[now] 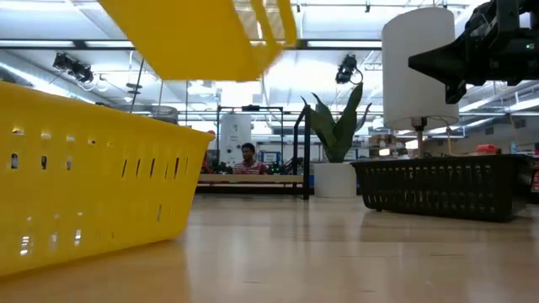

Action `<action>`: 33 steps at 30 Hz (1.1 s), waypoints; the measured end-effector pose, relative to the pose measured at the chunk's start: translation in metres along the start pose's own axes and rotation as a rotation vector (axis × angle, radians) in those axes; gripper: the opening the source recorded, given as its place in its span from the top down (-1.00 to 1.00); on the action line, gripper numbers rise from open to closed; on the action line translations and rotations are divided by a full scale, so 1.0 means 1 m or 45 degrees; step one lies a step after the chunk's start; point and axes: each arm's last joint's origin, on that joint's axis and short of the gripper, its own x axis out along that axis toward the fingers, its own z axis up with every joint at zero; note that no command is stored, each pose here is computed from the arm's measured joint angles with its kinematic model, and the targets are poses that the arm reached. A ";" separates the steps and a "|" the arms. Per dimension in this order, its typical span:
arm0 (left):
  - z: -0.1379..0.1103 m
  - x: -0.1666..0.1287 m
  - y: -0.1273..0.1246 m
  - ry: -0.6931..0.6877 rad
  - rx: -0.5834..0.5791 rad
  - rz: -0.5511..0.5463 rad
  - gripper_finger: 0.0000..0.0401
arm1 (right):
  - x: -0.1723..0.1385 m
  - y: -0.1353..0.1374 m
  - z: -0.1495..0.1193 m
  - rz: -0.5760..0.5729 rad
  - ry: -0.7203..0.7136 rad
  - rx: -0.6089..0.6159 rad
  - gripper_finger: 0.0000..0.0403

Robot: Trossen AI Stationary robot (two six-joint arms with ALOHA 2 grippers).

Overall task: Stack baskets on shelf by color
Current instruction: Stack the top yellow bin on the left yellow bin

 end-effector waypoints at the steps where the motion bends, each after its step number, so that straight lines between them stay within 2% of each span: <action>1: -0.002 -0.003 -0.006 -0.006 -0.013 -0.010 0.92 | 0.000 0.000 0.000 -0.001 0.000 0.000 0.91; 6: -0.010 -0.008 -0.031 -0.005 -0.091 -0.047 0.93 | 0.000 0.000 0.000 0.000 0.000 0.000 0.91; 11: -0.016 -0.005 -0.042 -0.010 -0.104 0.011 0.92 | 0.000 0.000 0.000 0.000 0.000 0.000 0.91; 19: -0.037 0.030 -0.042 0.109 -0.082 0.045 0.92 | 0.000 0.000 0.000 0.000 0.001 0.000 0.91; 26: -0.047 0.045 -0.043 0.152 -0.048 0.049 0.92 | 0.000 0.000 0.000 0.000 0.001 0.000 0.91; 33: -0.046 0.051 -0.040 0.049 0.014 0.194 0.92 | 0.000 0.000 0.000 0.000 0.000 0.000 0.91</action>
